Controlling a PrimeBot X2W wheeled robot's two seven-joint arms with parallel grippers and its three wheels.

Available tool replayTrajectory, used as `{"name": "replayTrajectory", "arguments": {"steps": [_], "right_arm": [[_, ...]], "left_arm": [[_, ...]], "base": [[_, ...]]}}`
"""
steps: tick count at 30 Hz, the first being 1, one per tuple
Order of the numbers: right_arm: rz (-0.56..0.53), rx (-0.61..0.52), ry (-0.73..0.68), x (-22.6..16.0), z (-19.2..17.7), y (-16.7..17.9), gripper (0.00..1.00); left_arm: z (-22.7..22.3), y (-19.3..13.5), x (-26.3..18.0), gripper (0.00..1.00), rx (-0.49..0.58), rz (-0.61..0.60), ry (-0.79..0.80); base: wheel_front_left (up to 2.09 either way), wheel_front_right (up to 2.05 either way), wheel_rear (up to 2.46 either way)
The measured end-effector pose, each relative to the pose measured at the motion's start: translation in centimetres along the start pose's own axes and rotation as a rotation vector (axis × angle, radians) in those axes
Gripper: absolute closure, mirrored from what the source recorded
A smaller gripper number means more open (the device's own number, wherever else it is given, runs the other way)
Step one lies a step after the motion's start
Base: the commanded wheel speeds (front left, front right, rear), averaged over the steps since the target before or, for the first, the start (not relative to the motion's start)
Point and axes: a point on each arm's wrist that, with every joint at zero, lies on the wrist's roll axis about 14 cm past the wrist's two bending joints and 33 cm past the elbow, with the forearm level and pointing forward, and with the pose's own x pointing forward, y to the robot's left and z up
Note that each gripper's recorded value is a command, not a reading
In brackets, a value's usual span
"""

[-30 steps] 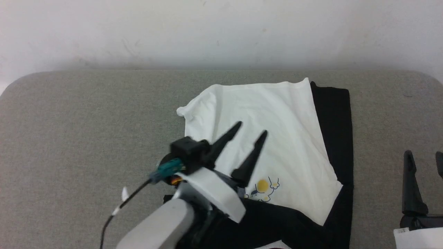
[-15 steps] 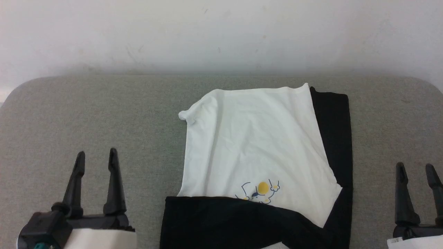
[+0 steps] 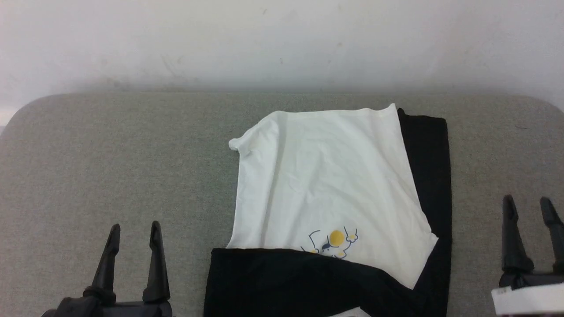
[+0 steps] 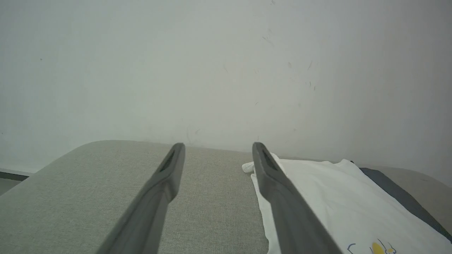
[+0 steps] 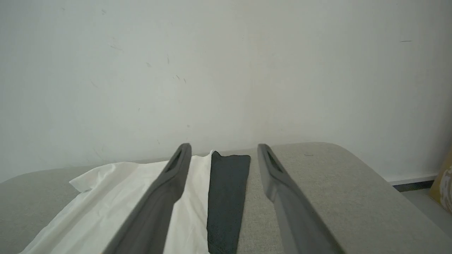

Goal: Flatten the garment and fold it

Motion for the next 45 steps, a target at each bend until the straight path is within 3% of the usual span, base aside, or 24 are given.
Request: {"name": "replayTrajectory", "arguments": {"steps": [7,13,16,24,28,34,39,45], "right_arm": [[0.068,-0.042,-0.046,7.4,4.3,2.2,0.00],[0.115,-0.107,-0.063,15.6,8.5,2.1,0.00],[0.125,-0.129,-0.017,19.5,8.9,1.9,0.00],[-0.035,-0.053,0.359,25.9,0.7,-3.3,0.00],[-0.055,-0.038,0.509,27.4,-3.7,-3.8,0.00],[-0.053,-0.042,0.839,26.2,-12.4,-3.5,0.00],[-0.066,-0.071,0.943,25.7,-16.1,-3.9,0.00],[-0.059,-0.021,1.109,23.8,-20.9,-2.8,0.00]], "left_arm": [[-0.8,-1.7,2.6,0.00,-0.042,-0.049,0.000],[-2.3,-3.3,5.7,0.00,-0.073,-0.093,0.009],[-3.5,-3.9,7.0,0.00,-0.077,-0.113,0.025],[-7.3,-4.8,9.0,0.00,-0.113,-0.134,0.096],[-9.2,-4.5,9.4,0.00,-0.113,-0.122,0.137],[-11.7,-4.0,9.7,0.00,-0.107,-0.107,0.192],[-13.2,-3.6,9.9,0.00,-0.105,-0.098,0.224],[-14.5,-2.5,9.6,0.00,-0.094,-0.067,0.264]], "base": [[0.00,0.00,0.00],[0.00,0.00,0.00],[0.00,0.00,0.00],[0.00,0.00,0.00],[0.00,0.00,0.00],[0.00,0.00,0.00],[0.00,0.00,0.00],[0.00,0.00,0.00]]}}
